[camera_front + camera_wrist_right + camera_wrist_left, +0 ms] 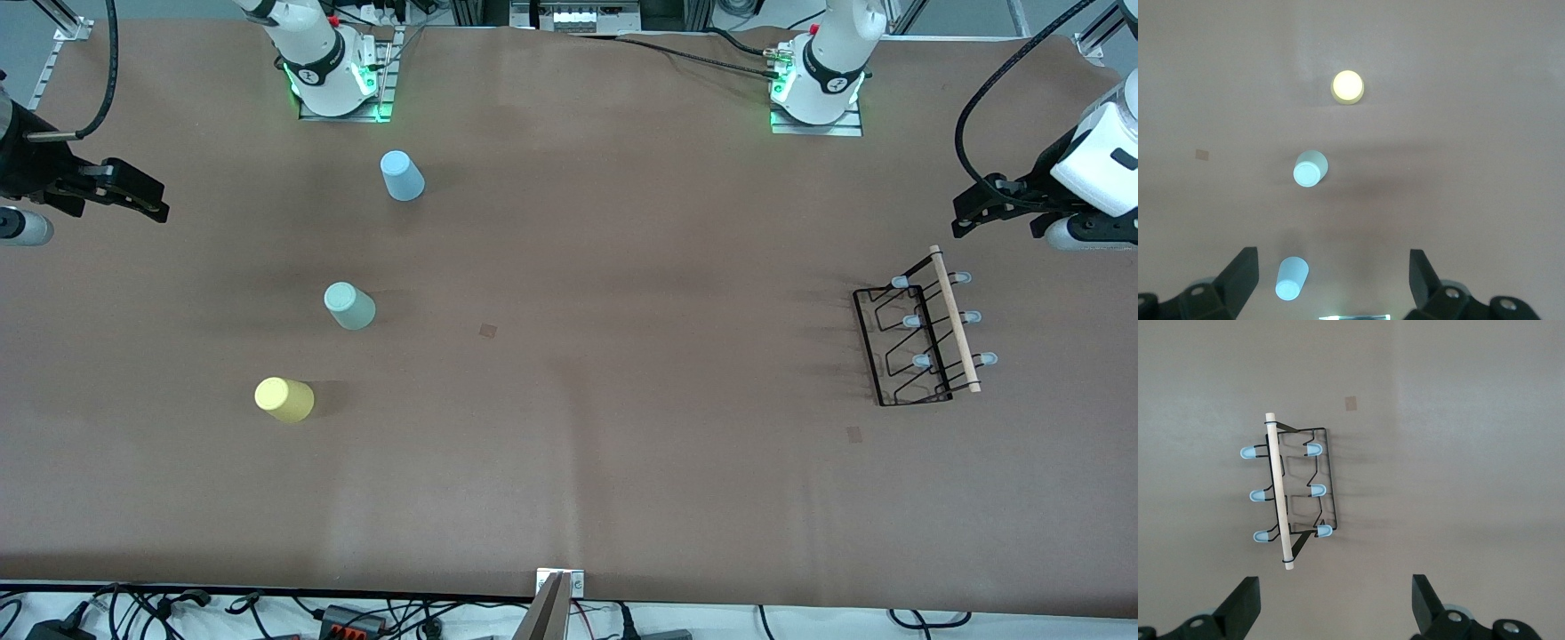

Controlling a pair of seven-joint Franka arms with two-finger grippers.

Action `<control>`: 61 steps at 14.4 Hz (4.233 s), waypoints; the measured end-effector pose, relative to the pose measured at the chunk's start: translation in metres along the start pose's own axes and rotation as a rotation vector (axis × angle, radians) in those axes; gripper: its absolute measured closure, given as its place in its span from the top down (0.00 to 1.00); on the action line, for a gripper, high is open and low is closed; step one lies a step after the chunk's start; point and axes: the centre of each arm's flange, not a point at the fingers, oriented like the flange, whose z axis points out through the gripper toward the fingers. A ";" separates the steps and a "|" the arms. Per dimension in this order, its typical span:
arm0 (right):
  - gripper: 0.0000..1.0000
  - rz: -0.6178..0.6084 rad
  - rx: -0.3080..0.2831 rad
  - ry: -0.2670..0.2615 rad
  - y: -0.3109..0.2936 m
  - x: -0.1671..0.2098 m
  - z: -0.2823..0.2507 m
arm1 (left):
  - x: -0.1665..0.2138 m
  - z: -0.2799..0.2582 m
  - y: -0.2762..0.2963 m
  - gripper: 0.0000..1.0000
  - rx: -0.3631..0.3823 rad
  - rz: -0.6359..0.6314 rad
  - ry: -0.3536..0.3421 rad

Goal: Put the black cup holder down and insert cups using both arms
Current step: 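Move the right gripper toward the teal cup while the left gripper reaches the rack, then grasp the teal cup with the right gripper while the left gripper grasps the rack handle, then carry the wire rack with the left gripper toward the table middle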

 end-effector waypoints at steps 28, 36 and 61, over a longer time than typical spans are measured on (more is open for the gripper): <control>1.00 -0.117 0.007 0.032 -0.084 0.033 0.209 | 0.063 0.247 -0.118 0.96 -0.008 -0.132 -0.228; 1.00 -0.123 0.050 0.180 -0.083 0.009 0.338 | 0.053 0.270 -0.113 0.47 -0.011 -0.126 -0.258; 0.94 -0.142 0.038 0.084 -0.085 -0.029 0.406 | 0.036 0.231 0.339 0.15 0.012 0.159 -0.165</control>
